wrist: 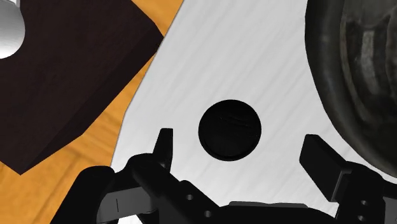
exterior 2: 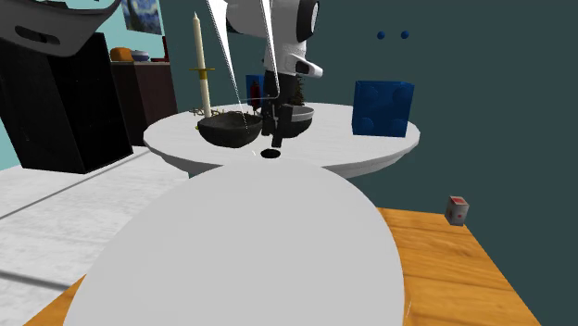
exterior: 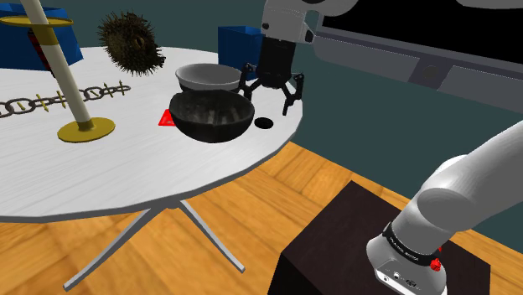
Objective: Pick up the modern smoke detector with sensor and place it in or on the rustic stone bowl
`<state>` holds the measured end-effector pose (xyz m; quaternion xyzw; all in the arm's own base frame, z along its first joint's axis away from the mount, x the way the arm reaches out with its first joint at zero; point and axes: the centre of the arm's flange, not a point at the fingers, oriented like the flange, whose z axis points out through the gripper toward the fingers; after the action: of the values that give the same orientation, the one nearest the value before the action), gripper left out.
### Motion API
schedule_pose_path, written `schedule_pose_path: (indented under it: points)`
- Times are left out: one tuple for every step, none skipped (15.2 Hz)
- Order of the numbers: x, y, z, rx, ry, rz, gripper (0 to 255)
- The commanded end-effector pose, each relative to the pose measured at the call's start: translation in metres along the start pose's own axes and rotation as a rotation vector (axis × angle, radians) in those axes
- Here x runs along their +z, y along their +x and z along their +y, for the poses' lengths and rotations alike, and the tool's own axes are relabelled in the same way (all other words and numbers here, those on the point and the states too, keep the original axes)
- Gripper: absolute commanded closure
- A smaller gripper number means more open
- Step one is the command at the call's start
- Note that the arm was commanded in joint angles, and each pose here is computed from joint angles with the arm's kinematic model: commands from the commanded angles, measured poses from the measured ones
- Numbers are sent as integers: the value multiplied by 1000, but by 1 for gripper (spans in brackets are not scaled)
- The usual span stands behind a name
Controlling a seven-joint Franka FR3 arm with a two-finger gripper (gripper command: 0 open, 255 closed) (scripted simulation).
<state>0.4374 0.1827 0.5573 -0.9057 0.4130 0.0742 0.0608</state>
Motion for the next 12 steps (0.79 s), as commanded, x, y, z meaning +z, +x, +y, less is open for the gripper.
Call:
schedule_pose_path:
  points:
    - [11,-1,-1,6,-5,-11,0]
    - [16,-1,-1,6,-5,-11,0]
    - [21,-1,-1,6,-5,-11,0]
    - [26,-1,-1,6,-5,-11,0]
    - [29,-1,-1,6,-5,-11,0]
    - [29,-1,-1,6,-5,-11,0]
    - [29,-1,-1,6,-5,-11,0]
    - [29,-1,-1,6,-5,-11,0]
    - [29,-1,-1,6,-5,-11,0]
    - [29,-1,-1,6,-5,-11,0]
    - [29,-1,-1,6,-5,-11,0]
    - [29,-1,-1,6,-5,-11,0]
